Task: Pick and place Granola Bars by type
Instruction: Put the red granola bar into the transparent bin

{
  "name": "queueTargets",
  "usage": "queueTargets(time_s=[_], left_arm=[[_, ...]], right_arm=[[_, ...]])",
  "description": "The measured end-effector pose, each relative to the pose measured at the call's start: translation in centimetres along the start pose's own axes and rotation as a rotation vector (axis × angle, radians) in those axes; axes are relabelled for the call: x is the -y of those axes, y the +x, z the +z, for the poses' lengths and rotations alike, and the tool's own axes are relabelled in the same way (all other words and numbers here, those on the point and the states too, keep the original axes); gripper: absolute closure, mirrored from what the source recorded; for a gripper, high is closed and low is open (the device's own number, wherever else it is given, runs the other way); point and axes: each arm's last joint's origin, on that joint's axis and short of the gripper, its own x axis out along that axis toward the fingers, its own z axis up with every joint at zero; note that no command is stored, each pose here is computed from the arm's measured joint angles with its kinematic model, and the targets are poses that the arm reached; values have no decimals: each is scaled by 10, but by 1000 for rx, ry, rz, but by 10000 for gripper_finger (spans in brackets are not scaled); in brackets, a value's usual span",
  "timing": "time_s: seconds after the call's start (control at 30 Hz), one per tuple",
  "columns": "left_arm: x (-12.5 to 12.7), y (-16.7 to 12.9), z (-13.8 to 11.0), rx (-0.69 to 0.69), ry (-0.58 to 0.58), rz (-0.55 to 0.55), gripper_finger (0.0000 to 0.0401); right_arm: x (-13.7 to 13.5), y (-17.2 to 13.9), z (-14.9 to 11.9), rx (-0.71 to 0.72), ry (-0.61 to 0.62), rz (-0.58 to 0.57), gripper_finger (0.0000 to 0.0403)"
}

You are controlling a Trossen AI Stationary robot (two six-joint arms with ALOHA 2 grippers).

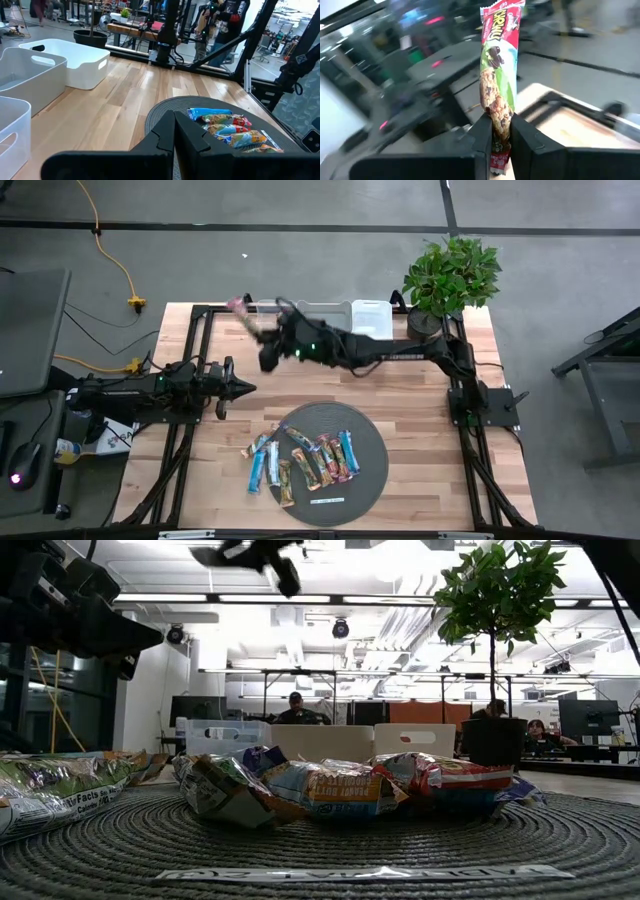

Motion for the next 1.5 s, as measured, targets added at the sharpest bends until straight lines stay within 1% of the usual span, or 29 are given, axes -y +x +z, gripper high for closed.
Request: queueTargets(time_s=[0.13, 0.3, 0.43, 0.57, 0.7, 0.9, 1.0, 1.17, 1.23, 1.3, 1.5], left_arm=[[0, 0, 0, 0, 0, 0, 401], [0, 0, 0, 1, 0, 0, 401], [0, 0, 0, 0, 0, 0, 401], [0, 0, 0, 0, 0, 0, 401], [0, 0, 0, 1, 0, 0, 401], [0, 0, 0, 1, 0, 0, 401], [0, 0, 0, 0, 0, 0, 401], [0, 0, 0, 0, 0, 0, 401], [0, 0, 0, 0, 0, 0, 401], [0, 0, 0, 0, 0, 0, 401], [0, 0, 0, 0, 0, 0, 401]], right_arm=[[32, 16, 2, -8, 95, -89, 372], [65, 35, -5, -20, 191, -148, 369], [87, 51, -23, -51, 288, -197, 369], [104, 64, -44, -79, 392, -243, 370], [115, 74, -65, -104, 451, -287, 367], [134, 82, -81, -128, 543, -331, 370], [144, 85, -82, -141, 577, -347, 370], [151, 85, -80, -153, 593, -364, 367], [154, 84, -80, -164, 630, -374, 369], [155, 84, -81, -168, 665, -379, 370], [155, 84, -81, -166, 713, -384, 370]])
